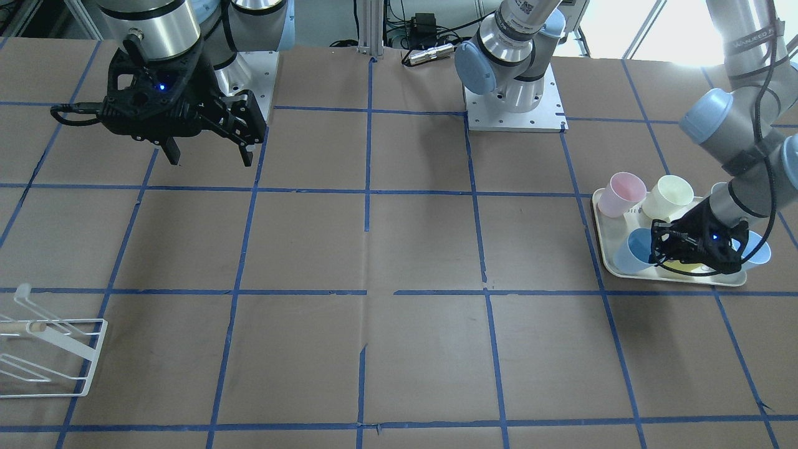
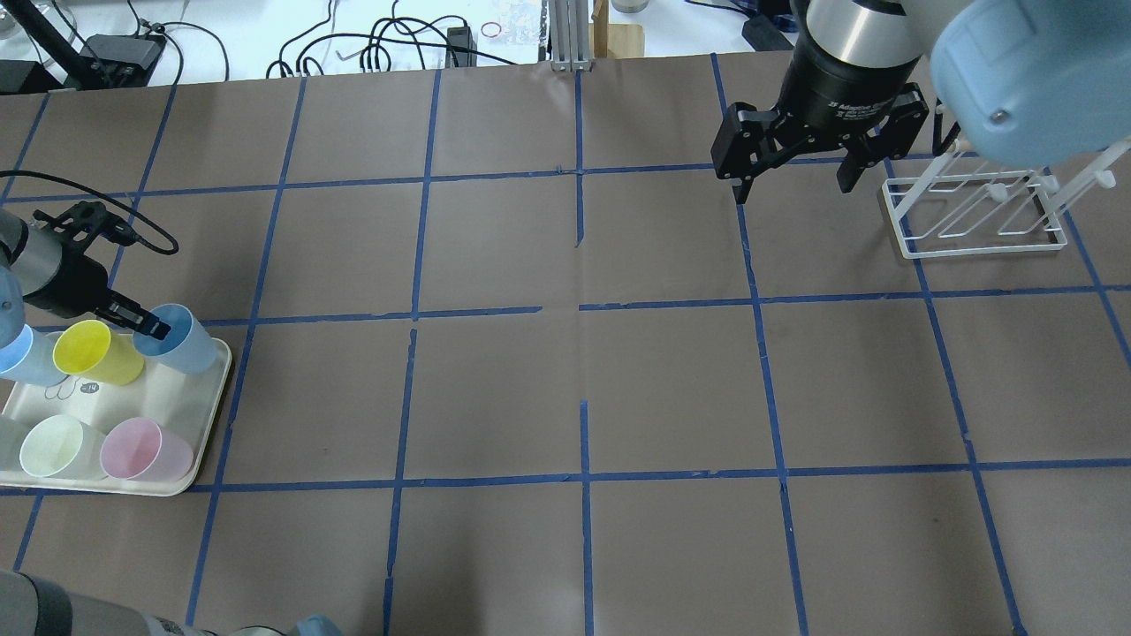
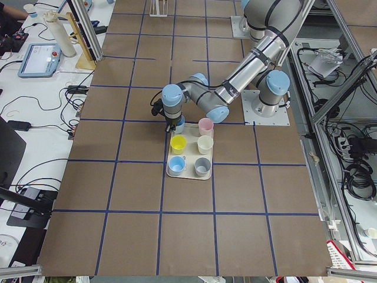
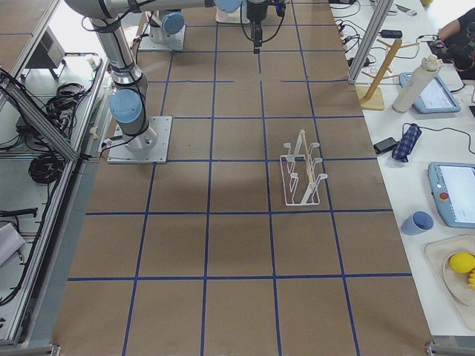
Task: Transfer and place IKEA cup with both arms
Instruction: 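Lower the cup onto the tray and open the left gripper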
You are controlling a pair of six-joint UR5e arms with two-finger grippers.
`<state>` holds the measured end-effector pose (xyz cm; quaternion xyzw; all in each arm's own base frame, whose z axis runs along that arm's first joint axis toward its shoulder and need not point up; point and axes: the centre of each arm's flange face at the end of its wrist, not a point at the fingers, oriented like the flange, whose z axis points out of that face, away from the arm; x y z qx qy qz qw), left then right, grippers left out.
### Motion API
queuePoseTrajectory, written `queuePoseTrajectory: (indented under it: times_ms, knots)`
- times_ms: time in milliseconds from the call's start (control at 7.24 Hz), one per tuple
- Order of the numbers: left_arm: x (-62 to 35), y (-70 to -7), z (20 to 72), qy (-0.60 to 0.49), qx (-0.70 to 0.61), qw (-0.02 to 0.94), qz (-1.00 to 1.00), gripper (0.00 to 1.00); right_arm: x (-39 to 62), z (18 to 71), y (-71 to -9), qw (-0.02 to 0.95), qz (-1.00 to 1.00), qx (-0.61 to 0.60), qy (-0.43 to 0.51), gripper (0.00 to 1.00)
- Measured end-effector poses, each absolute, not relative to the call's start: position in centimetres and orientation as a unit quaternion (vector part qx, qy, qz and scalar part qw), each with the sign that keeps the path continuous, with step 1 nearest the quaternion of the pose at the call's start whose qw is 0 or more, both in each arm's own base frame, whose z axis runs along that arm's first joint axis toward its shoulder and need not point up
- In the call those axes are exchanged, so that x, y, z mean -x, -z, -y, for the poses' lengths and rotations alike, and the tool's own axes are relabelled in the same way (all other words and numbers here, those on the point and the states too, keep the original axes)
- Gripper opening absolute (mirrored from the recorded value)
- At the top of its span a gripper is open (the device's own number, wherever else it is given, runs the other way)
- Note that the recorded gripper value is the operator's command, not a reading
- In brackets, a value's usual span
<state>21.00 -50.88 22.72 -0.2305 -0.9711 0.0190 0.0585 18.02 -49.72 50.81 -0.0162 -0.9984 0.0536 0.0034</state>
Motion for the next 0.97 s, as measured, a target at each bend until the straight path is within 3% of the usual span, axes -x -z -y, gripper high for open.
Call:
queuePoseTrajectory:
  times_ms: [138,276,414,552,967]
  knots:
    - [-20.9,-22.4,50.7,-0.016,0.229,0.061,0.971,0.12,-18.0,50.0,-50.8,0.002,0.998,0.028,-0.064,1.0]
    - [-20.8,-22.1,50.5,-0.012,0.228,0.064,0.972,0.32,-17.9,50.2,-50.8,0.002,0.997,0.034,-0.069,1.0]
    - [-20.7,-21.9,50.3,-0.01,0.227,0.066,0.972,0.73,-17.4,50.4,-50.9,0.002,0.997,0.039,-0.071,1.0]
    - [-20.6,-21.9,50.3,-0.01,0.225,0.065,0.972,0.96,-16.9,50.5,-51.0,0.002,0.996,0.044,-0.072,1.0]
    - [-20.7,-22.9,50.8,-0.015,0.199,0.059,0.978,1.0,-16.6,50.5,-51.1,0.001,0.996,0.05,-0.074,1.0]
